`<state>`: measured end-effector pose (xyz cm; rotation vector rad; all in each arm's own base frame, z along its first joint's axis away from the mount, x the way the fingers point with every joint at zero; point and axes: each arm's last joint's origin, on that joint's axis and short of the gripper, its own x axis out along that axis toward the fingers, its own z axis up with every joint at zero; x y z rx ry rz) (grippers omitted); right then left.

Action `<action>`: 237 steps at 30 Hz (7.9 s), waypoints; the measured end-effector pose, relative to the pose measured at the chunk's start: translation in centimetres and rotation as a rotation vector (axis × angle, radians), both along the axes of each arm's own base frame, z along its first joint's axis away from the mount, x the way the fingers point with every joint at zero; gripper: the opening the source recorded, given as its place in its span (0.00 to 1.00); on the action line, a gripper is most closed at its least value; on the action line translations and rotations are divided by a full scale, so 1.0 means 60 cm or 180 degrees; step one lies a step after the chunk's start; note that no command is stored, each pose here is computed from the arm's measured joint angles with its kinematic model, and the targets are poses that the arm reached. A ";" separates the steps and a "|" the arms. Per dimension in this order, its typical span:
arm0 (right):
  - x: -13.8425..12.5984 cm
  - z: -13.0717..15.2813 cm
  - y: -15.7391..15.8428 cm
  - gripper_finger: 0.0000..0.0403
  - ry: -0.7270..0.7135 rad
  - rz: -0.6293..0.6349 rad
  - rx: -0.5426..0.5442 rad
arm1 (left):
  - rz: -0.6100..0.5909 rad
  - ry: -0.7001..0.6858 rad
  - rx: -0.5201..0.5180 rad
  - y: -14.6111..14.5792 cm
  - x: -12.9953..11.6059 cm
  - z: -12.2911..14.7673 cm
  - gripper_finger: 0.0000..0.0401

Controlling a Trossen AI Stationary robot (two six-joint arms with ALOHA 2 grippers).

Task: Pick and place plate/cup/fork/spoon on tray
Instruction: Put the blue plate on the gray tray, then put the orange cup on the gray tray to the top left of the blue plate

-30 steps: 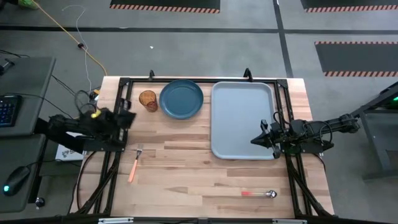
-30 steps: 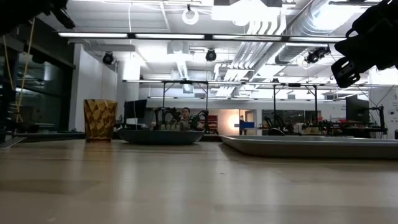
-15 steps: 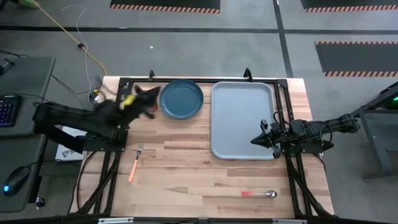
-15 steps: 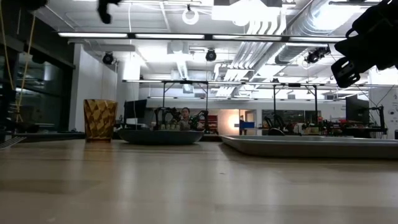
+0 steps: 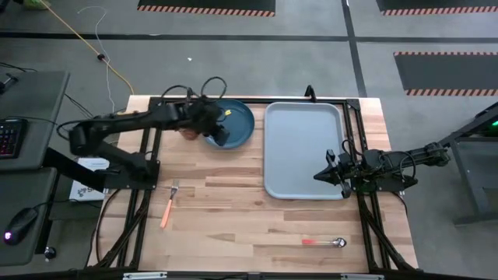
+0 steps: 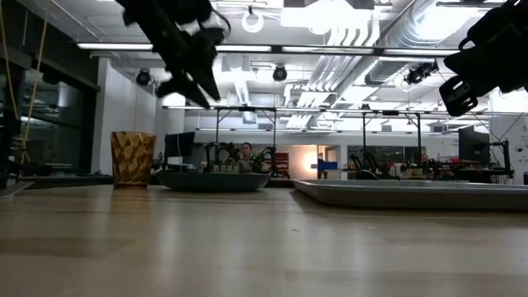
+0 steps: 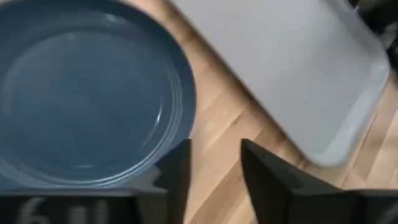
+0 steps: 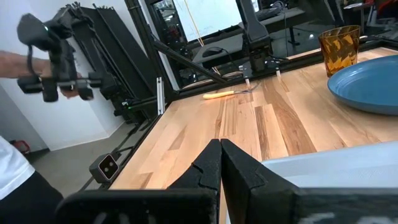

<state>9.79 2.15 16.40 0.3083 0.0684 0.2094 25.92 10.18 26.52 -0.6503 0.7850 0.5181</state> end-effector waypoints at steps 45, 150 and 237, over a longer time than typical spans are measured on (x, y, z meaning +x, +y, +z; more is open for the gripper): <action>0.000 0.000 0.000 0.00 -0.0001 0.0000 0.0000 | -0.1373 0.0685 0.1775 0.042 0.179 -0.022 0.01; 0.001 -0.001 0.000 0.00 -0.0017 -0.0035 -0.0190 | -0.0413 -0.2221 0.0699 -0.086 -0.014 0.104 0.52; 0.152 0.184 -0.109 0.58 0.1704 -0.2140 0.0882 | 0.0316 0.1662 -0.0369 0.102 -0.060 -0.100 0.03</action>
